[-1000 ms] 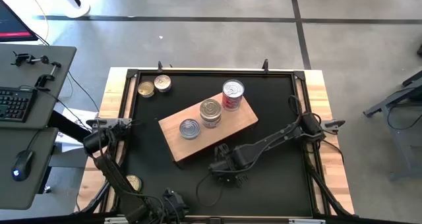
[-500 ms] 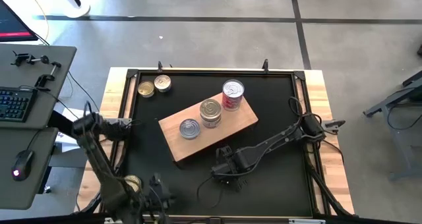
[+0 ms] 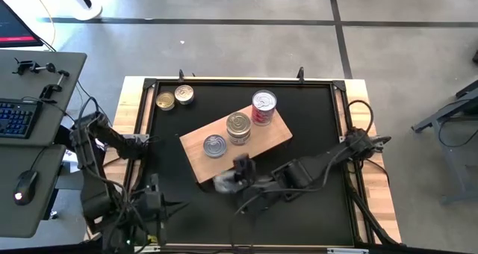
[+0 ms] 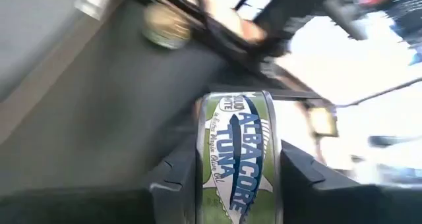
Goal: Stack canned seafood by type on shelf
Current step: Stack the green and white tuna on the top of the other green-white tuna can on the shelf
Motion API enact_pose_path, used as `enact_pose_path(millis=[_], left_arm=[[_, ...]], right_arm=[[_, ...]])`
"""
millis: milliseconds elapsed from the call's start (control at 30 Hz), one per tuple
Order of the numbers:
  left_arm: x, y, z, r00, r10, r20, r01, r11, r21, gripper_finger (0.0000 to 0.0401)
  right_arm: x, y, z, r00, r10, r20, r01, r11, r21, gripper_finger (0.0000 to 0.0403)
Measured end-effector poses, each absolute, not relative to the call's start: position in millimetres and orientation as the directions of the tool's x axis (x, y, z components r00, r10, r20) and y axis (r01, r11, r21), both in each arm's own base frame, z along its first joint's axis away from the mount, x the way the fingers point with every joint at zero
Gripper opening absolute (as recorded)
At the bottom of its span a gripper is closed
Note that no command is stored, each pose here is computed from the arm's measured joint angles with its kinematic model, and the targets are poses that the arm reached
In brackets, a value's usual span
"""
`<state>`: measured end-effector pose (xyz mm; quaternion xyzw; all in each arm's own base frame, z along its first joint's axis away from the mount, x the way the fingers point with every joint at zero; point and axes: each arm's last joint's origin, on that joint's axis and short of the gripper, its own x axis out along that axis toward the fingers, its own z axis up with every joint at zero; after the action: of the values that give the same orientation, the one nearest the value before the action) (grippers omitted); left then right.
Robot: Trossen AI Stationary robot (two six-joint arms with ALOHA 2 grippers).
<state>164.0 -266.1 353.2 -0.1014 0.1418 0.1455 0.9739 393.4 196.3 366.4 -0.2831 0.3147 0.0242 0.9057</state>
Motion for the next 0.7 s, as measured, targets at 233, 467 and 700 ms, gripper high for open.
enact_pose_path(millis=[233,467,700], left_arm=[[148,-280,356,0.943,0.191,-0.272,-0.262,0.930,-0.256,0.0000],[132,-292,363,0.968,0.173,-0.184,-0.220,0.934,-0.280,0.0000],[129,-293,364,0.970,0.188,-0.157,-0.226,0.935,-0.274,0.0000]], right_arm=[[428,171,347,0.767,-0.362,-0.530,-0.166,0.686,-0.708,0.0141],[453,157,328,0.762,-0.409,-0.502,-0.199,0.590,-0.783,0.0135],[469,145,307,0.729,-0.458,-0.508,-0.251,0.511,-0.822,0.0141]])
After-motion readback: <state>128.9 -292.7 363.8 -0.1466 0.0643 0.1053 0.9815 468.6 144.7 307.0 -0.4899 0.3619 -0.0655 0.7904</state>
